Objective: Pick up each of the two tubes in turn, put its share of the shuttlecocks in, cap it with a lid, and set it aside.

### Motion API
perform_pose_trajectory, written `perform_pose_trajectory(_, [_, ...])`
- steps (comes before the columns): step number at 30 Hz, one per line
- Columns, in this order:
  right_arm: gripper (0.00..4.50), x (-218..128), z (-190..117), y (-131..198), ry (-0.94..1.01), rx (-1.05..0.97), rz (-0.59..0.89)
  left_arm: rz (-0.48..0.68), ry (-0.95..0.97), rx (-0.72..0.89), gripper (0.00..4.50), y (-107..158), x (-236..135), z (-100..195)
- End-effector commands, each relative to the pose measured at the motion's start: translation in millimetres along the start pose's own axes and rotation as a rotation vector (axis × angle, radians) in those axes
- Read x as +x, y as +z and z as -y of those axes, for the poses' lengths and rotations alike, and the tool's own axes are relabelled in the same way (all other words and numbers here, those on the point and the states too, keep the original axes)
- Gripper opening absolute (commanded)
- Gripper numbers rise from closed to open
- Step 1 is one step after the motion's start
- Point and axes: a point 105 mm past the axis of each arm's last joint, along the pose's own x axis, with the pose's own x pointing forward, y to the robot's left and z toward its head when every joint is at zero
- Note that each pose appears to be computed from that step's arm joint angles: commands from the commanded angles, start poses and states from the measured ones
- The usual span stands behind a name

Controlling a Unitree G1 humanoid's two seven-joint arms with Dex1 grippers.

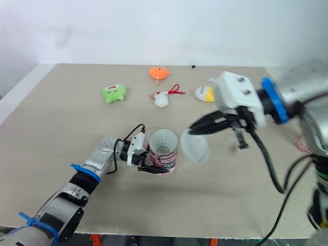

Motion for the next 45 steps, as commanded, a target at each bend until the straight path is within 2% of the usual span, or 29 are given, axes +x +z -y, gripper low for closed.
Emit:
perform_pose_trajectory(1, [0.03,8,14,6,0.053,-0.076,-0.034,-0.086,0.064,-0.062,2.75,-21,-9,-2])
perform_pose_trajectory(8, [0.03,36,33,-7,0.111,-0.247,-0.186,-0.072,0.058,-0.122,2.75,-18,-16,7])
perform_pose_trajectory(13, [0.03,42,39,-10,0.111,-0.382,-0.283,-0.086,0.045,-0.187,2.75,-17,-21,13])
perform_pose_trajectory(21, [0.03,49,35,9,0.095,-0.474,-0.243,-0.1,0.044,-0.193,2.75,-16,-22,14])
perform_pose_trajectory(33, [0.03,52,46,26,-0.04,-0.477,-0.108,-0.114,0.032,-0.166,2.75,-16,-20,15])
perform_pose_trajectory(37, [0.03,52,45,26,-0.054,-0.49,-0.115,-0.118,0.034,-0.166,2.75,-17,-22,15])
perform_pose_trajectory(45, [0.03,55,24,11,0.014,-0.513,-0.186,-0.118,0.047,-0.164,2.75,-16,-24,13])
